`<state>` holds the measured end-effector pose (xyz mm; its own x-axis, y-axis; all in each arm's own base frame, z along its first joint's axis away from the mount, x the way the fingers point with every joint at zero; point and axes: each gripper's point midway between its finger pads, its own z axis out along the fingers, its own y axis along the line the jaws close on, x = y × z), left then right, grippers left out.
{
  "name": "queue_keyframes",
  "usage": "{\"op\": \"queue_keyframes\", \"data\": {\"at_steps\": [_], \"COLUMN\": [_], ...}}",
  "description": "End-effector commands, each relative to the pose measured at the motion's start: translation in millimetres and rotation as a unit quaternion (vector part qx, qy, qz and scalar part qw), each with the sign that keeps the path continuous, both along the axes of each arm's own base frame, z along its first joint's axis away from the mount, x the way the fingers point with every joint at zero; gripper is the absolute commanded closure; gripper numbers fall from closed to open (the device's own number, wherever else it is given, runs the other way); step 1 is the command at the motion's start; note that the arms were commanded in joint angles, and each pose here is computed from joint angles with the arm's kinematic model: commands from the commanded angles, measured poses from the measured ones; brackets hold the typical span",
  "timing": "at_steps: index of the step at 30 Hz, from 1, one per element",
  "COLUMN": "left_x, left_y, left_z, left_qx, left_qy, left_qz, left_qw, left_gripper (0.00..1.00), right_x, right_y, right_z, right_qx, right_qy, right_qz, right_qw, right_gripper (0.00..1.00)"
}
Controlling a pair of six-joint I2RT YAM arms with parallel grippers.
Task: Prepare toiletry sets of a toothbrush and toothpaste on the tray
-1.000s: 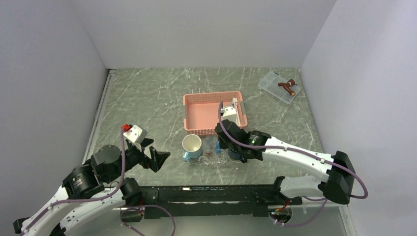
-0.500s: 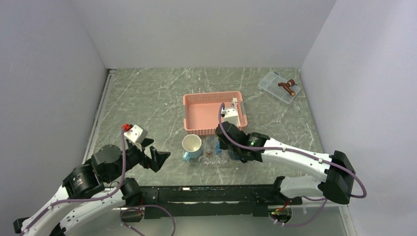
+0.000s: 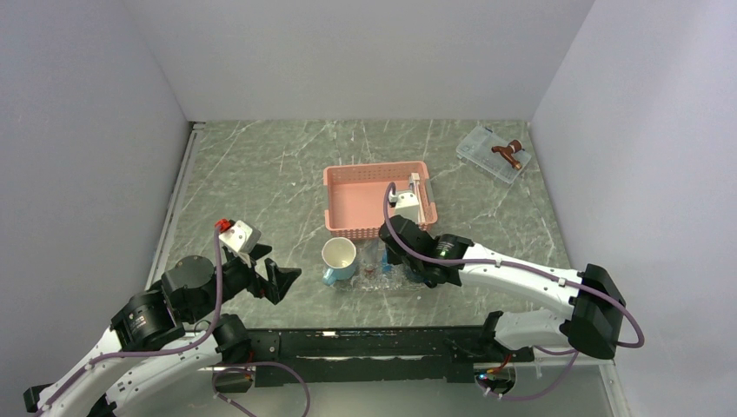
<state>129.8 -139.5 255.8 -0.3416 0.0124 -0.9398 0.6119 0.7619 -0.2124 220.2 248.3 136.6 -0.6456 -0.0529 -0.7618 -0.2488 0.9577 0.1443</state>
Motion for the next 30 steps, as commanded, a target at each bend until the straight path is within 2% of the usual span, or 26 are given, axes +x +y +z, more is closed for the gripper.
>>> {"op": "queue_keyframes", "data": {"at_steps": [1,5,11,14,17,22,30], "left_x": [3,3,3,3,3,3,3], "left_y": [-1,-1,-1,-1,-1,-1,-2], "left_z": [3,3,2,3,2,3,2], "left_qx": [-0.002,-0.002,0.000,0.000,0.002,0.001,0.003], "left_qy": [-0.003,-0.003,-0.004,-0.004,-0.003,-0.004,-0.003], "left_qz": [0.004,0.004,0.004,0.004,0.004,0.004,0.003], "left_qw": [1.000,1.000,1.000,1.000,1.000,1.000,1.000], "left_gripper": [0.01,0.01,0.01,0.01,0.01,0.01,0.01], "right_x": [10,10,10,11,11,12,16], "right_y": [5,6,6,7,7,8,9], "right_z": [8,8,11,15,23,39,91], "right_qx": [0.023,0.023,0.025,0.029,0.035,0.048,0.087], "right_qy": [-0.020,-0.019,-0.020,-0.022,-0.025,-0.032,-0.071], "right_qz": [-0.019,-0.019,-0.021,-0.022,-0.022,-0.024,-0.018], "right_qw": [0.999,0.999,0.999,0.999,0.999,0.998,0.994], "right_gripper": [1.00,0.99,0.79,0.75,0.67,0.55,0.46]}}
